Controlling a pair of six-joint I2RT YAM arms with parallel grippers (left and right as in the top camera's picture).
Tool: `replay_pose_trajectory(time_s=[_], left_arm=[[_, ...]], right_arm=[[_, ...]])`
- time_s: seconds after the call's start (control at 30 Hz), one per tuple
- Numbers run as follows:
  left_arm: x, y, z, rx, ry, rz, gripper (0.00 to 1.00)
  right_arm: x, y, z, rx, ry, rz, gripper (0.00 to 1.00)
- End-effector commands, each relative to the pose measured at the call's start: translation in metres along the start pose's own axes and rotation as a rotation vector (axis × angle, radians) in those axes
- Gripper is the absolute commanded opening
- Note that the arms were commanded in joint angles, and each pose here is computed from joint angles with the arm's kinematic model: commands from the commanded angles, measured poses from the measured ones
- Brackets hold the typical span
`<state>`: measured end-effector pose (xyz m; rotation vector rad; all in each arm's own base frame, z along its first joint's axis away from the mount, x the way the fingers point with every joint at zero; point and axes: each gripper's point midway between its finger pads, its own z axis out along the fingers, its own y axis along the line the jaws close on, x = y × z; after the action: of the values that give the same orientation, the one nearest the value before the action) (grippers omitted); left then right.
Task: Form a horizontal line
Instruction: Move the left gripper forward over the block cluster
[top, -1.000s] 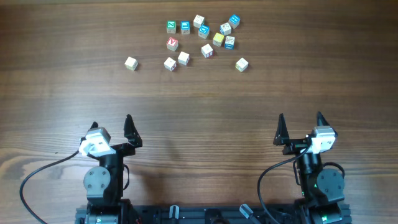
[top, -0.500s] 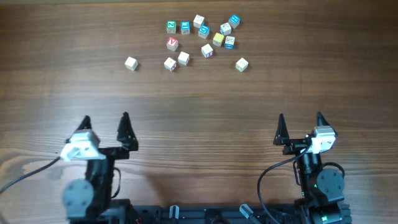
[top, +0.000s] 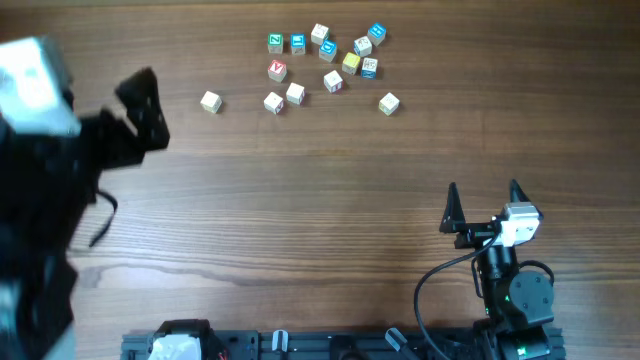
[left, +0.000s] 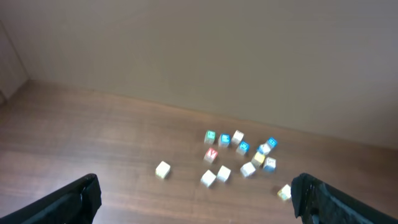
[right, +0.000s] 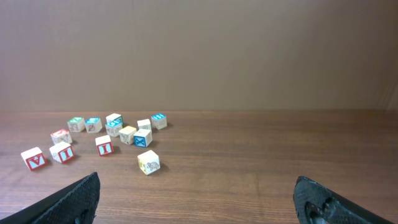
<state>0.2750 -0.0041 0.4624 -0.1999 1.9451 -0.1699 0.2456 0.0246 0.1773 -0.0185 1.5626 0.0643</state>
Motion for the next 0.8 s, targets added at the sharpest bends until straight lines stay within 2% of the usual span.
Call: replay_pose_trajectory(time_s=[0.0, 0.13, 0.2, 0.33, 0.4, 0.43, 0.47, 0.5, 0.53, 0.77], left_arm=[[0.0, -0.003, 0.056, -0.012, 0.16, 0.039, 1.0], [0.07, -0.006, 0.151, 0.03, 0.518, -0.001, 1.0], [0.097, -0.007, 0.183, 0.054, 0.624, -0.025, 1.0], [0.141, -0.006, 0.237, 0.081, 0.756, -0.062, 1.0], [0.152, -0.004, 0.25, 0.08, 0.778, -0.067, 1.0], [0.158, -0.003, 0.259, 0.078, 0.788, -0.067, 0.85], [0.163, -0.003, 0.265, 0.078, 0.796, -0.067, 0.62], [0.166, -0.002, 0.269, 0.077, 0.798, -0.068, 0.17], [0.166, -0.001, 0.272, 0.073, 0.796, -0.076, 0.04], [0.147, -0.007, 0.299, 0.096, 0.675, -0.083, 0.04]], right_arm=[[-0.001, -0.003, 0.0, 0.015, -0.007, -0.007, 1.0], [-0.002, -0.003, 0.0, 0.015, -0.008, -0.008, 1.0], [-0.001, -0.003, 0.0, 0.015, -0.007, -0.008, 1.0], [-0.001, -0.003, 0.0, 0.015, -0.007, -0.008, 1.0], [-0.002, -0.003, 0.0, 0.015, -0.008, -0.007, 1.0], [-0.002, -0.003, 0.0, 0.015, -0.008, -0.007, 1.0], [-0.001, -0.003, 0.0, 0.015, -0.007, -0.008, 1.0], [-0.001, -0.003, 0.0, 0.015, -0.007, -0.008, 1.0], [-0.002, -0.003, 0.0, 0.015, -0.008, -0.008, 1.0], [-0.001, -0.003, 0.0, 0.015, -0.007, -0.007, 1.0]])
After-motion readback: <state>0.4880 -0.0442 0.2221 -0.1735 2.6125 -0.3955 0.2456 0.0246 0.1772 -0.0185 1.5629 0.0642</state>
